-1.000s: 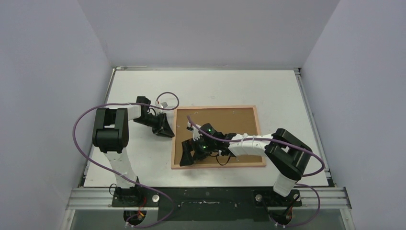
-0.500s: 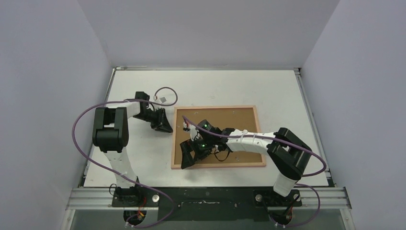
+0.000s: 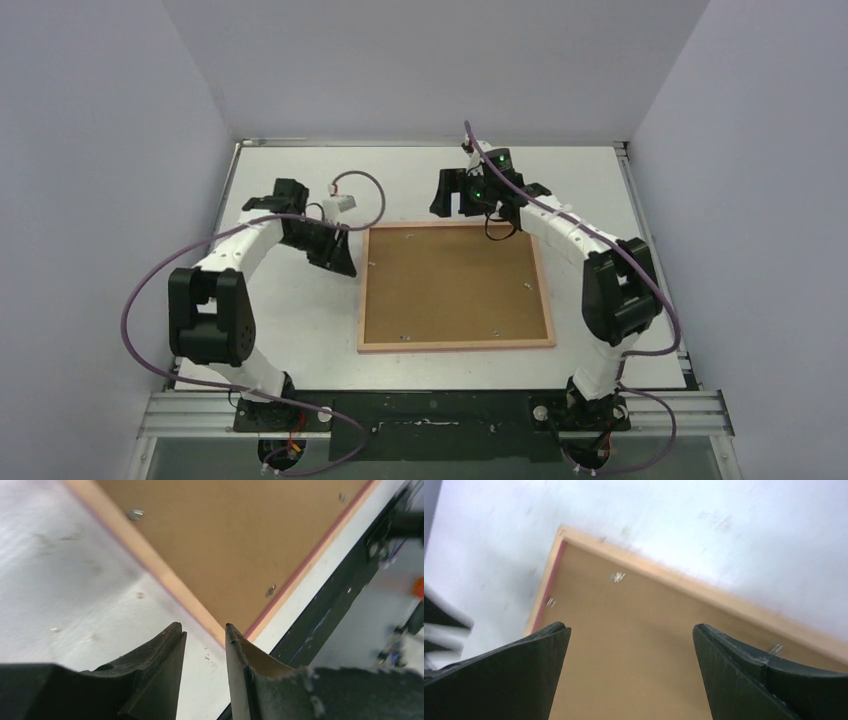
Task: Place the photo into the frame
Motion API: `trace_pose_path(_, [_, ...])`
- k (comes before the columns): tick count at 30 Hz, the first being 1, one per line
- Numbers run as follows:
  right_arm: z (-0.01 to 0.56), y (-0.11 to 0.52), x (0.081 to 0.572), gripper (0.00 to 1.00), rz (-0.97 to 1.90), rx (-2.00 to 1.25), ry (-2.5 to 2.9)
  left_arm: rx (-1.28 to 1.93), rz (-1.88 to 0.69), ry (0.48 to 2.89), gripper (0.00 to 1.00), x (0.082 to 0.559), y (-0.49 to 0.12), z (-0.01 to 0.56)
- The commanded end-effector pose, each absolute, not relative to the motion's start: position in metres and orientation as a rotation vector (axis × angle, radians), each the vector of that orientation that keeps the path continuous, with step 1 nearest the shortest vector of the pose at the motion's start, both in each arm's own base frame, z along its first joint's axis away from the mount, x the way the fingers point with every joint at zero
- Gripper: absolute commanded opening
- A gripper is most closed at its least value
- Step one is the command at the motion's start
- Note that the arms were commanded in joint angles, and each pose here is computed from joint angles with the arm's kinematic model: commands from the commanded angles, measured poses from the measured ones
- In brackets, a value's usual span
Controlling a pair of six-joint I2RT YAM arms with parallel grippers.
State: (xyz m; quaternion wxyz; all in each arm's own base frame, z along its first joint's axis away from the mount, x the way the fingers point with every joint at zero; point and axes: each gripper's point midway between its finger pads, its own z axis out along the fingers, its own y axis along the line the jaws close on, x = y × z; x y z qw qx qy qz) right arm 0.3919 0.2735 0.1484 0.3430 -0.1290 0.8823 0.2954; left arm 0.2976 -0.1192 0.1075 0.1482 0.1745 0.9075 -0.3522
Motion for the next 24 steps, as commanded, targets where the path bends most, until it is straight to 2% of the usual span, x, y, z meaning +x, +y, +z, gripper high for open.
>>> trace_pose_path(1, [0.125, 0.254, 0.454, 0.96, 0.54, -0.338, 2.302, 1.019, -0.871, 2.594, 0.34, 0.233, -0.14, 0.095])
trace_pose_path(8, [0.106, 0.254, 0.513, 0.95, 0.478, -0.313, 2.339, 1.577, -0.579, 2.363, 0.36, 0.18, -0.173, 0.087])
trace_pose_path(14, [0.082, 0.244, 0.523, 0.95, 0.489, -0.26, 2.391, 1.912, -0.4, 2.214, 0.38, 0.143, -0.187, 0.067])
trace_pose_path(19, [0.07, 0.24, 0.523, 0.95, 0.506, -0.234, 2.408, 2.029, -0.297, 2.102, 0.38, 0.129, -0.201, 0.048])
trace_pose_path(24, [0.064, 0.237, 0.521, 0.95, 0.497, -0.239, 2.423, 2.024, -0.074, 2.005, 0.38, 0.145, -0.206, 0.029])
